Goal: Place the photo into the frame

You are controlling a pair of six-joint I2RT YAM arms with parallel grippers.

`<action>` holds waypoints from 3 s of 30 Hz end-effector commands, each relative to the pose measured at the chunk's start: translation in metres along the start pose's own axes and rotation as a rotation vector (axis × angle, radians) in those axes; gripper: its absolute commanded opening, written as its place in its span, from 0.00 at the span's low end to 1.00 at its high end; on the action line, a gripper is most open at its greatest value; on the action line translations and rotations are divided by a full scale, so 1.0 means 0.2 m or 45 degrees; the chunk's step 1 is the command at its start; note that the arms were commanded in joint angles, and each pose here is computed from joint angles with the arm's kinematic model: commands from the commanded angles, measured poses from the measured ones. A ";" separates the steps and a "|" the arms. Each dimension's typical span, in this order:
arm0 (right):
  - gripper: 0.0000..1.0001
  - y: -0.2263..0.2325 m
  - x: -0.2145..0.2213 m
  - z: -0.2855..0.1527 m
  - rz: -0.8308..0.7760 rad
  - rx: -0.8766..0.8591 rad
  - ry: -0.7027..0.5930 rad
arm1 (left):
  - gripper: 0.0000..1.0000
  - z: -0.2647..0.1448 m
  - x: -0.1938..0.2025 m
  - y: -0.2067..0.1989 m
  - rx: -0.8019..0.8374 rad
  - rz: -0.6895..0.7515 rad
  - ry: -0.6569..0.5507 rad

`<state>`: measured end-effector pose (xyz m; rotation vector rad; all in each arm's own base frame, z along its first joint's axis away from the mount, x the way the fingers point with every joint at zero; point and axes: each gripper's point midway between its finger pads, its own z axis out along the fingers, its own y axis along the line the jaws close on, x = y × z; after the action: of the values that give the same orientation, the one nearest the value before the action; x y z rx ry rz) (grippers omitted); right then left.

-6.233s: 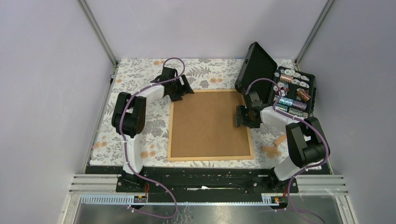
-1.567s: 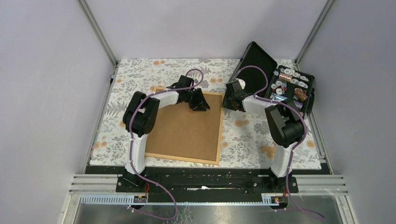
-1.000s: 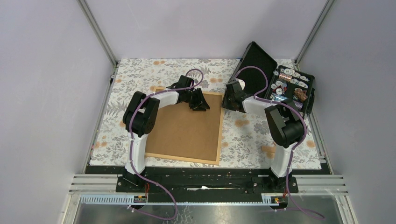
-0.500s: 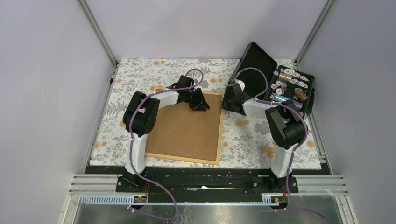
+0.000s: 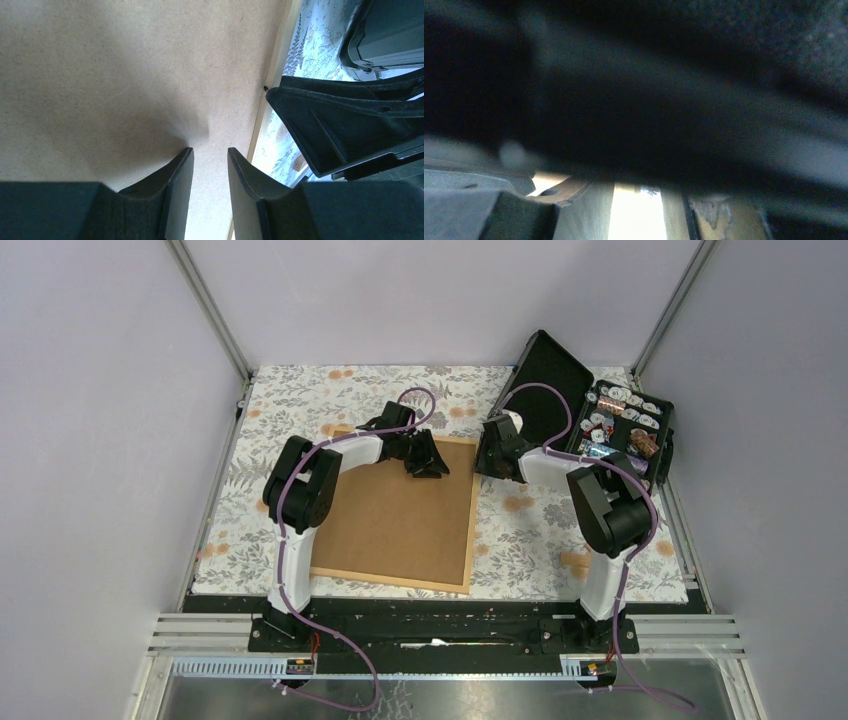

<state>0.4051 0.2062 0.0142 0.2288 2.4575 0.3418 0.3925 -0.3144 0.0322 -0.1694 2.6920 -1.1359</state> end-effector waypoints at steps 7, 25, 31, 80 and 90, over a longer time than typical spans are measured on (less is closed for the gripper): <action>0.43 -0.16 0.36 0.09 -0.209 0.160 0.341 | 0.38 0.06 0.21 0.39 -0.307 -0.089 0.137; 0.47 -0.25 0.56 0.07 -0.349 0.371 0.571 | 0.37 0.04 0.21 0.37 -0.302 -0.080 0.129; 0.51 -0.08 0.43 -0.06 -0.215 0.180 0.495 | 0.37 0.03 0.21 0.36 -0.292 -0.078 0.127; 0.95 0.19 0.39 -0.17 -0.366 0.025 0.370 | 0.99 -1.05 0.11 1.21 -0.685 -0.699 -0.365; 0.96 0.66 -0.09 0.26 -0.559 -0.097 0.105 | 0.98 -0.82 0.65 0.67 -0.458 -0.539 -0.172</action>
<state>0.4262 0.2837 0.0157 -0.2203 2.6095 0.1408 0.2954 -0.0376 0.0294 -0.8807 2.5724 -0.3415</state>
